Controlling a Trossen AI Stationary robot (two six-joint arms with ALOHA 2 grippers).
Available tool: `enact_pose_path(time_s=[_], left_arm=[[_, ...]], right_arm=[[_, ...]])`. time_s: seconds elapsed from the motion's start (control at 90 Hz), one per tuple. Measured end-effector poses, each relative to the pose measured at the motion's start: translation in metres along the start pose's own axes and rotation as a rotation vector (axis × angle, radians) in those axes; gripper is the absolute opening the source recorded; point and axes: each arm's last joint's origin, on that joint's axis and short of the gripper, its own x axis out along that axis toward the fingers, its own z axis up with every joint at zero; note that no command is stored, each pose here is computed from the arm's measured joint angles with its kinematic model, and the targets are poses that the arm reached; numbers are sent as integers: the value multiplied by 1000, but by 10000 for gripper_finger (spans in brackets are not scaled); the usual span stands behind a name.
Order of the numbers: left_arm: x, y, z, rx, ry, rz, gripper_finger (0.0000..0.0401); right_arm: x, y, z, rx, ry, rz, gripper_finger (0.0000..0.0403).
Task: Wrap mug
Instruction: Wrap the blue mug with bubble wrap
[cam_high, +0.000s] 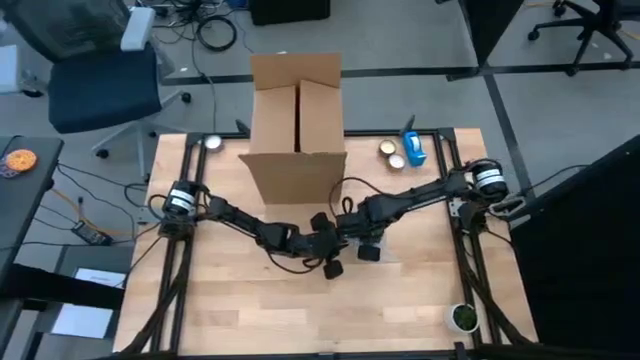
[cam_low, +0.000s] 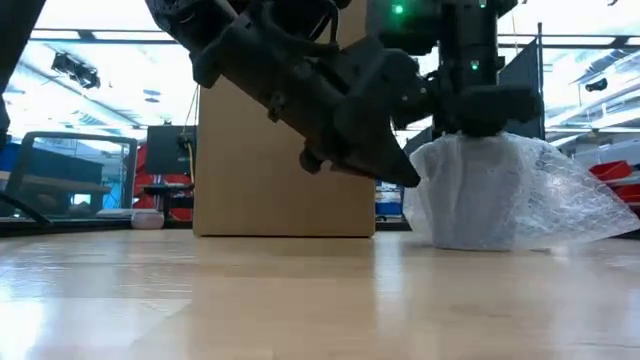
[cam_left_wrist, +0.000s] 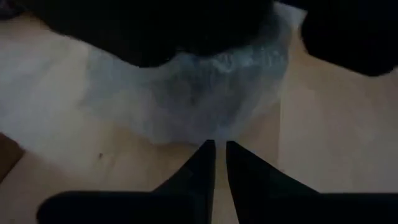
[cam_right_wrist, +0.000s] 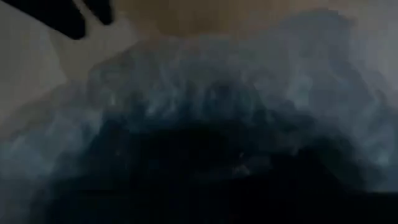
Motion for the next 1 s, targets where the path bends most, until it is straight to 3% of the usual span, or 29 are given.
enact_pose_path(time_s=[0.189, 0.311, 0.478, 0.7, 1.0], left_arm=[[0, 1, 2, -5, -10, 5, 25], [0, 2, 2, -3, -4, 11, 25], [0, 1, 2, -3, -5, 9, 25], [0, 1, 1, -18, -3, 10, 25], [0, 1, 0, -25, 4, 11, 25]], right_arm=[[-32, -4, -4, 10, -24, 24, 0], [-76, -11, -18, 29, -87, 64, 0], [-105, -20, -43, 133, -97, 124, 0], [-83, -18, -48, 189, -22, 140, 0], [-46, -11, -26, 145, 18, 197, 0]])
